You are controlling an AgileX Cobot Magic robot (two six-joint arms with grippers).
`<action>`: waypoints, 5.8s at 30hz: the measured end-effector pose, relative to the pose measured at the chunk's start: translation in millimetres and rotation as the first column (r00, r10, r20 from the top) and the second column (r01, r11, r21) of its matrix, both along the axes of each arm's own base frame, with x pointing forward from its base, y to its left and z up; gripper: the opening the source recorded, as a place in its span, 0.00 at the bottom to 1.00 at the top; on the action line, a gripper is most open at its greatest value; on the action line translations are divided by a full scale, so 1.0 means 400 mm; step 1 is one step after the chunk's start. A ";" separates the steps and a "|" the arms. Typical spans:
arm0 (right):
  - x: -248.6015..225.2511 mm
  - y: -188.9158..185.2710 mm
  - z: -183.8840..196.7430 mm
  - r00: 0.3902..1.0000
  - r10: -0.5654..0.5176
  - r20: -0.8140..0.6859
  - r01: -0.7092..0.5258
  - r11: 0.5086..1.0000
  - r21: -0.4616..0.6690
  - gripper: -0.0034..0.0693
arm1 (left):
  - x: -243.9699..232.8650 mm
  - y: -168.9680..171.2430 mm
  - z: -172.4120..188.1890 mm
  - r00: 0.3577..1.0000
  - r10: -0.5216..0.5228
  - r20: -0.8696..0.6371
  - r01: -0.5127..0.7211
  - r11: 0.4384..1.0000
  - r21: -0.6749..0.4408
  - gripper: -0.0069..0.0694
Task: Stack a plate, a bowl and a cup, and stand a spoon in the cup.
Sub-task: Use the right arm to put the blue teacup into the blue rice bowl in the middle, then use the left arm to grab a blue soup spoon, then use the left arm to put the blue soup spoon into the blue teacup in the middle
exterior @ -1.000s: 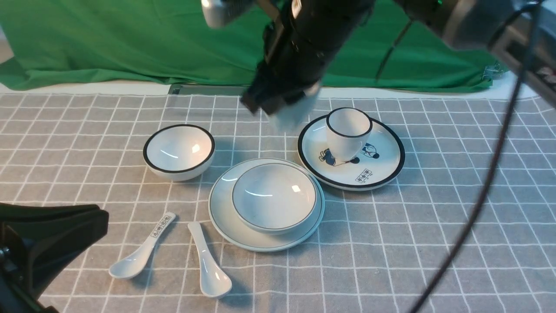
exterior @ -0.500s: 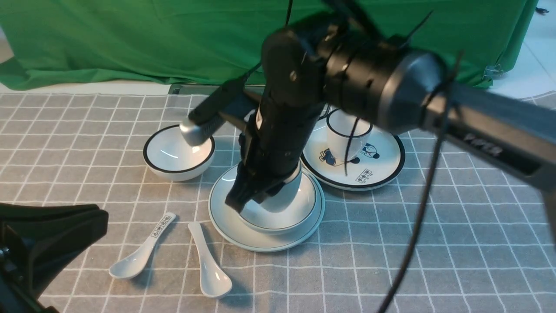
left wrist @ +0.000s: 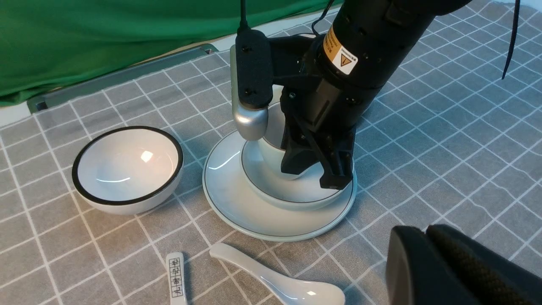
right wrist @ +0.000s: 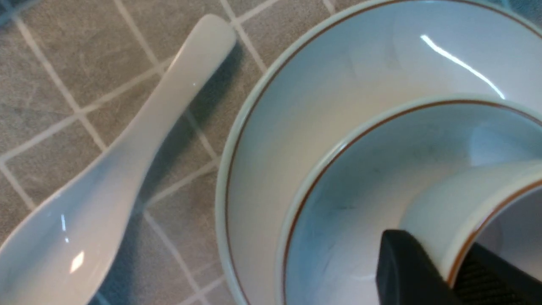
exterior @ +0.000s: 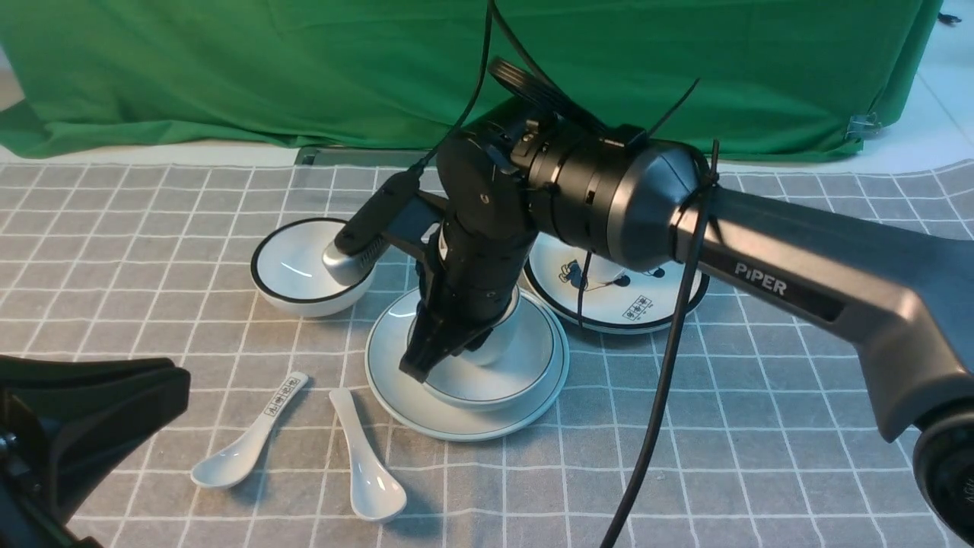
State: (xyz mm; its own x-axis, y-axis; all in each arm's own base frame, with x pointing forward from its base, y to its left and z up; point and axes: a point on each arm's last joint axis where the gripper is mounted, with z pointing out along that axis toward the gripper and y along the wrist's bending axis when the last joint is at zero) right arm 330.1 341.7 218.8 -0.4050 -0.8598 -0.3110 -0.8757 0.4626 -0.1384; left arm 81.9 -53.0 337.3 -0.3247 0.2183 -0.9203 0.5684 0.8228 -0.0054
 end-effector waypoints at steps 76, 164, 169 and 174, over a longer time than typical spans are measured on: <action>-0.534 -0.614 0.374 0.925 -0.238 0.297 0.147 0.943 0.300 0.13 | 0.535 -0.190 -0.413 0.512 0.383 -0.769 -0.228 0.923 0.309 0.64; -0.535 -0.619 0.372 0.918 -0.296 0.264 0.209 0.927 0.312 0.17 | 0.540 -0.344 -0.367 0.945 -0.019 0.326 0.004 0.999 0.046 0.23; -0.535 -0.619 0.372 0.918 -0.296 0.263 0.210 0.927 0.312 0.17 | 0.541 -0.344 -0.366 0.943 -0.018 0.332 0.004 0.999 0.042 0.46; -0.535 -0.619 0.372 0.918 -0.299 0.262 0.212 0.926 0.314 0.17 | 0.533 -0.339 -0.356 0.951 0.004 0.309 -0.003 1.000 -0.004 0.66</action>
